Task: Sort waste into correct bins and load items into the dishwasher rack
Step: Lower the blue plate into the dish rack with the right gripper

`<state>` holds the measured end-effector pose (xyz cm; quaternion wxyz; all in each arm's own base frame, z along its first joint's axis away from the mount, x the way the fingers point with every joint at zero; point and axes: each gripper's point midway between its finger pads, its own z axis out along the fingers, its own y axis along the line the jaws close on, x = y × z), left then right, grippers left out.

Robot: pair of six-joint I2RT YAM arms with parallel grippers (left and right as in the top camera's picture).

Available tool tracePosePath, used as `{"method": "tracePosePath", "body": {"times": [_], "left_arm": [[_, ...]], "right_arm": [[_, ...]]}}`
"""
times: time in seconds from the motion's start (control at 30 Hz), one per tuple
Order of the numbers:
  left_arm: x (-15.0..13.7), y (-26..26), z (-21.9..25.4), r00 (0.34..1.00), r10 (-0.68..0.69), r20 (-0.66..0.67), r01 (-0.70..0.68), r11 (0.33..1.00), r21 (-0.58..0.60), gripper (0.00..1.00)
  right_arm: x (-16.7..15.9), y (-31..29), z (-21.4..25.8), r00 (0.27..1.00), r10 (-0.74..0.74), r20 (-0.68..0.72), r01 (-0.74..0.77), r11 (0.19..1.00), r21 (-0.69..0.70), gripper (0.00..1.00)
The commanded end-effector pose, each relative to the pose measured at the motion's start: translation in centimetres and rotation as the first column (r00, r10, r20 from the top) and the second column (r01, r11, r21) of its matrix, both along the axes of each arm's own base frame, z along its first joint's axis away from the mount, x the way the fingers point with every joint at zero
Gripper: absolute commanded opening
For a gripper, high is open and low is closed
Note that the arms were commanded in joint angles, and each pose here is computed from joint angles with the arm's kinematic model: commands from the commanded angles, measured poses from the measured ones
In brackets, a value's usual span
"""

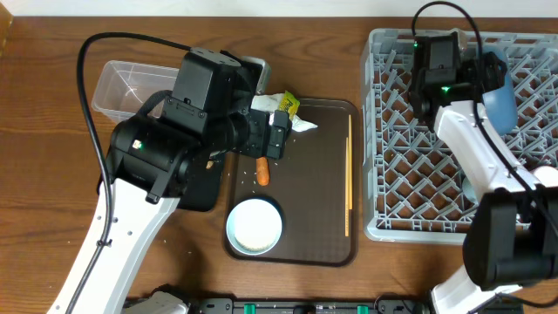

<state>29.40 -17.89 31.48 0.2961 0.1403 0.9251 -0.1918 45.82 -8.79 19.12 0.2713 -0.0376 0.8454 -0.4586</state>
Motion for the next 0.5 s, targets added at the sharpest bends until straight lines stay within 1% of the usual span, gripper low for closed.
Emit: {"method": "tracePosePath", "body": {"times": [0.0, 0.23, 0.37, 0.47], "left_arm": [[0.2, 0.2, 0.0, 1.0, 0.004, 0.004, -0.004, 1.0, 0.014, 0.98], [0.2, 0.2, 0.0, 1.0, 0.004, 0.004, -0.004, 1.0, 0.014, 0.98], [0.2, 0.2, 0.0, 1.0, 0.005, 0.004, -0.005, 1.0, 0.015, 0.98], [0.2, 0.2, 0.0, 1.0, 0.005, 0.004, -0.005, 1.0, 0.015, 0.98]], "right_arm": [[0.0, 1.3, 1.2, 0.994, 0.031, 0.107, -0.046, 0.989, 0.141, 0.99], [-1.3, 2.9, 7.0, 0.962, 0.108, 0.252, -0.168, 0.958, 0.232, 0.99], [-2.7, 4.5, 8.2, 0.944, 0.138, 0.298, -0.241, 0.908, 0.342, 0.99], [-3.5, 5.9, 8.2, 0.939, 0.154, 0.309, -0.282, 0.859, 0.428, 0.99]]}}
